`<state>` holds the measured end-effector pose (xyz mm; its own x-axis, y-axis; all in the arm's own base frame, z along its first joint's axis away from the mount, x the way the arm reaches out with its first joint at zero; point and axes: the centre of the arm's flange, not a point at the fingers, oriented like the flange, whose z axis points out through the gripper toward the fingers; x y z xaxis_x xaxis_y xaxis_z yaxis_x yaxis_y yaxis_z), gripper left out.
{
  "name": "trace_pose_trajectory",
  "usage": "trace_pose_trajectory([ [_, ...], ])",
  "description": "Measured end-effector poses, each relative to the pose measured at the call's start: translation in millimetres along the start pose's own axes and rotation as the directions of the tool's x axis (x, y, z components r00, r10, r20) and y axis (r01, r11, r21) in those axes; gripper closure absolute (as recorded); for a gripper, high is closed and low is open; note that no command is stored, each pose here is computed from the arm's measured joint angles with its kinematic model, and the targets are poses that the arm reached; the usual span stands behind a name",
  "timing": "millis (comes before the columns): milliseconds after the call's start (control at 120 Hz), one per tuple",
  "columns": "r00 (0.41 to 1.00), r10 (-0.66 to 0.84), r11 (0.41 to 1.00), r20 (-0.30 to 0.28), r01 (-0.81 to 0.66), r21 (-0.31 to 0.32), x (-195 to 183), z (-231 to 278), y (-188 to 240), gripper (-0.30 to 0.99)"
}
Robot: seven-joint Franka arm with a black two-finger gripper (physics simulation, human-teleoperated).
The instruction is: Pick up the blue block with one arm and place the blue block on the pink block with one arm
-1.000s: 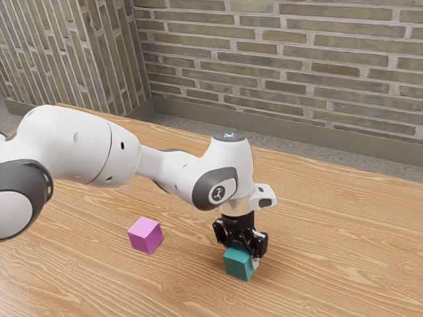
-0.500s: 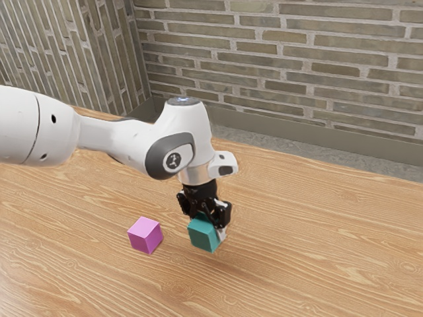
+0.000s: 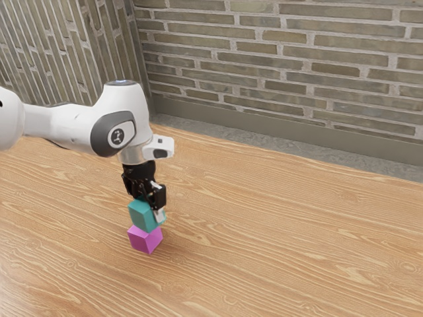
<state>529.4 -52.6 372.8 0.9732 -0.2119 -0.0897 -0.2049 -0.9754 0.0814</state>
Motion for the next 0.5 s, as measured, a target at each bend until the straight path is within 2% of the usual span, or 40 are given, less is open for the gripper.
trace_pose_trajectory([
  [300, 0.998, 0.042, 0.999, 0.046, -0.041, -0.017, -20, 12, -47, 0.35],
  [500, 0.994, 0.093, 0.996, 0.062, -0.091, -0.024, -12, 23, -31, 0.34],
])
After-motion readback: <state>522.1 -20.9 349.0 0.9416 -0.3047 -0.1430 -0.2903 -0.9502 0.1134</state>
